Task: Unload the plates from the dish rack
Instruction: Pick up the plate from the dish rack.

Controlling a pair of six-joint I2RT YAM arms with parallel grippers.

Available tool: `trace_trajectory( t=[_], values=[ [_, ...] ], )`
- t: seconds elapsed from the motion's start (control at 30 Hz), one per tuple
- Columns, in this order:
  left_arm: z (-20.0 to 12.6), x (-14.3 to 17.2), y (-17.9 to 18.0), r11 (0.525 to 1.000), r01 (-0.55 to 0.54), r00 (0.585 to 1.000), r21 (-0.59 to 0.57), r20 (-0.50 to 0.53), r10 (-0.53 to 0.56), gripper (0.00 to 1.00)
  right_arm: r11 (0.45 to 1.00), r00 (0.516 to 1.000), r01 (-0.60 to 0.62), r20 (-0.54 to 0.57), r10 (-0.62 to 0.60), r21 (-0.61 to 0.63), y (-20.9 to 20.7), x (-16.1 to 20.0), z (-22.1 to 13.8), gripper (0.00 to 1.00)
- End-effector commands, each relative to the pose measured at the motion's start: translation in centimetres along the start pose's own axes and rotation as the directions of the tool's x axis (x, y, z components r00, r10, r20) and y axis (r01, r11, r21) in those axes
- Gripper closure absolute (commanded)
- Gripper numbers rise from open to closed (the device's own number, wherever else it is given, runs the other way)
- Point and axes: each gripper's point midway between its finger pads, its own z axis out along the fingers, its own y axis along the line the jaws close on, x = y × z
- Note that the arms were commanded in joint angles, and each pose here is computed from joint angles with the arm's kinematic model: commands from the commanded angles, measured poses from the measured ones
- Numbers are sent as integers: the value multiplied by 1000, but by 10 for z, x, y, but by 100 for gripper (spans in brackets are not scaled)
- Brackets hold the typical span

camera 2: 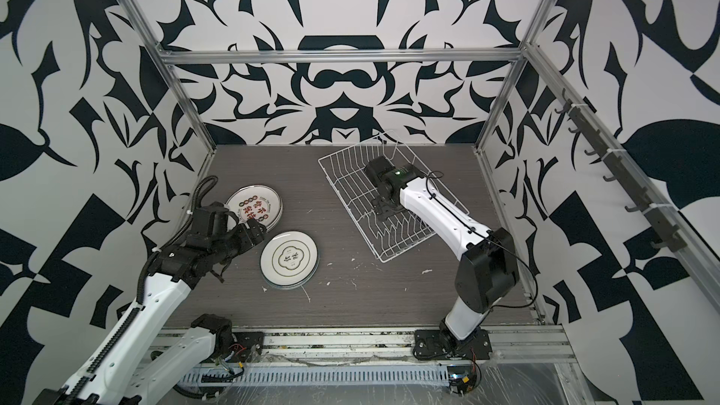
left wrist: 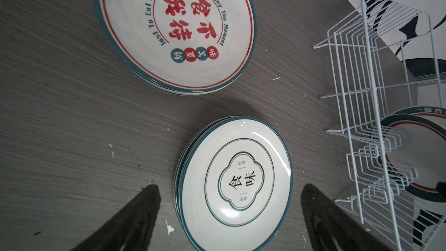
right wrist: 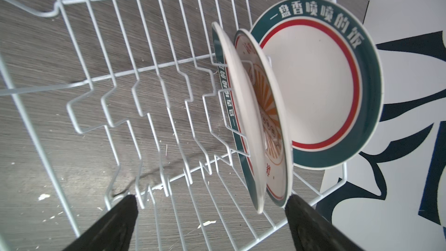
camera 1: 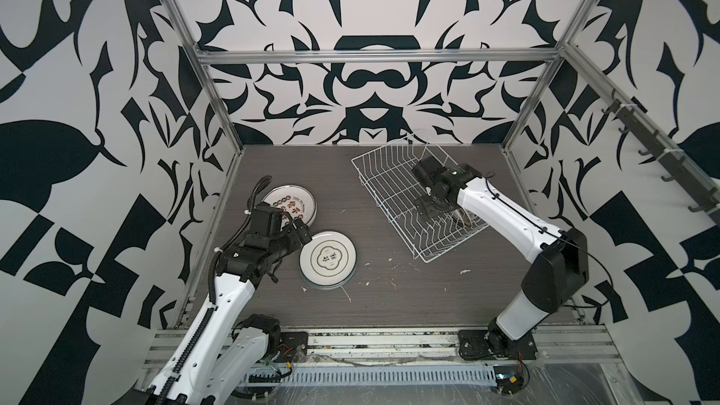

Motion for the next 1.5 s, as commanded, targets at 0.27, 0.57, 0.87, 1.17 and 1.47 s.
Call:
trace_trajectory(
  t=[0.27, 0.57, 0.87, 1.17, 1.47],
  values=[
    [-13, -5, 7, 999, -16, 1000, -42, 25, 17, 2, 999, 1000, -1, 6, 0, 38, -7, -10, 17, 17],
    [-22, -11, 7, 999, -15, 998, -45, 61, 17, 0, 994, 1000, 1, -25, 1, 113, -14, -8, 33, 36],
    [-24, -13, 10, 998, -11, 998, -60, 69, 15, 1, 983, 999, 23, -45, -15, 182, -22, -8, 44, 60],
    [-23, -14, 15, 997, 12, 996, -76, 91, -5, 1, 984, 1000, 25, -19, -22, 178, -26, -10, 34, 79],
    [-33, -22, 24, 993, 72, 984, -94, 171, -55, 1, 983, 999, 41, -12, -39, 180, -26, -5, 37, 91]
  ],
)
